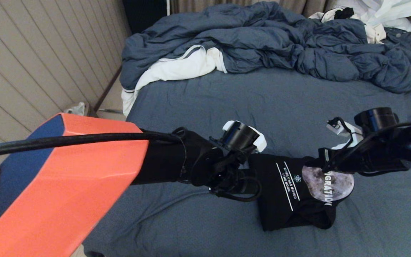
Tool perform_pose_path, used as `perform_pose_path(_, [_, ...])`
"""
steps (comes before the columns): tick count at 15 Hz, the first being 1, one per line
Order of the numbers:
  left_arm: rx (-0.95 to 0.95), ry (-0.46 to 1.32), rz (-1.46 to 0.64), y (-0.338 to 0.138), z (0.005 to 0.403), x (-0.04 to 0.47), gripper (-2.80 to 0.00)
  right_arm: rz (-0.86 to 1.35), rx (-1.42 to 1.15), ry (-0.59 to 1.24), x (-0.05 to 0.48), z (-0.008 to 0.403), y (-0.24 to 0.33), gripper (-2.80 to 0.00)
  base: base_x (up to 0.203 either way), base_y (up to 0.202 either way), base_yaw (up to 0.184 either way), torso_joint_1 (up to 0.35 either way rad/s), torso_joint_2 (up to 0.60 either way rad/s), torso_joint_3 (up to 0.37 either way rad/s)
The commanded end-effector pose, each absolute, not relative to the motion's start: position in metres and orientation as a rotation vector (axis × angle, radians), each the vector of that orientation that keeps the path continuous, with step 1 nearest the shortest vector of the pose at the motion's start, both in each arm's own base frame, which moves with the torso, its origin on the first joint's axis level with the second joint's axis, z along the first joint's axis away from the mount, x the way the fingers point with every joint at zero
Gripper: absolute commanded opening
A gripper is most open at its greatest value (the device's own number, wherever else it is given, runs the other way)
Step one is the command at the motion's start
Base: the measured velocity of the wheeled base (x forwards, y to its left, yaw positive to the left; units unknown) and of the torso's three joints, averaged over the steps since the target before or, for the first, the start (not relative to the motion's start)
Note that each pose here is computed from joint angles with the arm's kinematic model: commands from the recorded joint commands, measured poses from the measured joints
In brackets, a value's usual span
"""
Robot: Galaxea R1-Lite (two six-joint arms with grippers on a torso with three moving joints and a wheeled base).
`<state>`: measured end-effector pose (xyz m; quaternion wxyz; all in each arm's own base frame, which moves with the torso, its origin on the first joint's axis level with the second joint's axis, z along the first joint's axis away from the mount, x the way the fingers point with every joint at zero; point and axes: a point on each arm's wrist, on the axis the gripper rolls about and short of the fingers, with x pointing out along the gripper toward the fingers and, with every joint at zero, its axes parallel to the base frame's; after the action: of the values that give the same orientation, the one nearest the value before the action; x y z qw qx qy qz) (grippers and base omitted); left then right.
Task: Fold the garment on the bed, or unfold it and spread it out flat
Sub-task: Fold the black T-shirt
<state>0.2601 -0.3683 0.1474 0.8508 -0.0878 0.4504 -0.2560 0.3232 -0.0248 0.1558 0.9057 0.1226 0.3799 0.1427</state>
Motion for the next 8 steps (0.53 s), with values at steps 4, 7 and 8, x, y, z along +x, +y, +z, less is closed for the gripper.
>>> perform_pose_path(4, [-0.149,0.953,-0.640,-0.413,0.134,0.234,-2.80,0.248,0.246,0.777,0.312,0.160,-0.037,-2.80,0.000,0.000,0.000,0.000,0.00,0.000])
perform_pose_path(7, [-0.144,0.955,-0.721,-0.425,0.132,0.221,-2.80,0.259,0.223,0.813,0.278,0.154,-0.034,-2.80,0.000,0.000,0.000,0.000,0.00,0.000])
perform_pose_path(8, [-0.138,0.953,-0.725,-0.428,0.125,0.223,-2.80,0.260,0.216,0.839,0.268,0.146,-0.035,-2.80,0.000,0.000,0.000,0.000,0.00,0.000])
